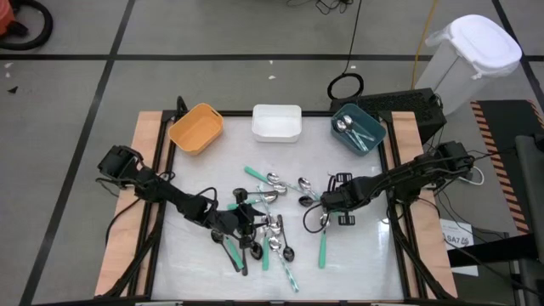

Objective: Sort silverware by color (type)
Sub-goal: Put the black spoon into the orange bin

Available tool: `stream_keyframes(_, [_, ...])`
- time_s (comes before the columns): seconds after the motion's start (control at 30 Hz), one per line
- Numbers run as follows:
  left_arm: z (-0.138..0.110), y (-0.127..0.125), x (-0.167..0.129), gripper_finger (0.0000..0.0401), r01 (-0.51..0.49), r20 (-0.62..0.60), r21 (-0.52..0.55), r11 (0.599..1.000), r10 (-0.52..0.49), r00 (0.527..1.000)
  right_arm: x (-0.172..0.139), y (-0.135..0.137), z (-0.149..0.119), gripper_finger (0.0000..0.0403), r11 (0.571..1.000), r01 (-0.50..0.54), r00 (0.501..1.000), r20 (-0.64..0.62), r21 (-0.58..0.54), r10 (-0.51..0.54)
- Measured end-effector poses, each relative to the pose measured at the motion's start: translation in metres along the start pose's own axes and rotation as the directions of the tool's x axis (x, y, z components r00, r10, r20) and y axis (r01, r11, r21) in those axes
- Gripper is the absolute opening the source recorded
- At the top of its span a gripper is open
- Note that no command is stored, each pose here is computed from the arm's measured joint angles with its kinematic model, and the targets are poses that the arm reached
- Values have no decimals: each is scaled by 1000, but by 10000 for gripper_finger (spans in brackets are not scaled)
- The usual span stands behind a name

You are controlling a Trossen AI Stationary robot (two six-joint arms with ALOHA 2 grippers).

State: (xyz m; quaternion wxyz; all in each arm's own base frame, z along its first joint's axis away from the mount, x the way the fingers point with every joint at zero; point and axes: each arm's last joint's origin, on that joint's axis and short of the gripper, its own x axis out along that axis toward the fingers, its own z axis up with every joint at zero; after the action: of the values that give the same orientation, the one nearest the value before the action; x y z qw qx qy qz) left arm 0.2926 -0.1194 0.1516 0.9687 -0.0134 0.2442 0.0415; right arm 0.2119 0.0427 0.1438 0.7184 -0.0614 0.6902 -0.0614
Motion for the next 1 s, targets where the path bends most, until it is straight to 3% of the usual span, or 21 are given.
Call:
stream_keyframes(0.27, [0,0,0,143,0,0,0,1000,0,1000,-1,0,1,65,999,2,1000,10,53,-2])
stream_keyframes(0.5, [0,0,0,143,0,0,0,1000,0,1000,-12,4,12,65,977,-22,997,71,214,7])
stream_keyframes(0.6, [0,0,0,143,0,1,-2,1000,0,1000,-16,12,18,67,958,-18,988,153,287,-27])
stream_keyframes(0.77, [3,-1,0,143,7,28,-15,1000,-7,1000,-23,28,28,67,936,-26,934,343,351,-103])
stream_keyframes(1.0, [11,-2,-1,143,21,107,-51,998,-16,994,-36,45,42,67,921,-37,794,570,388,-209])
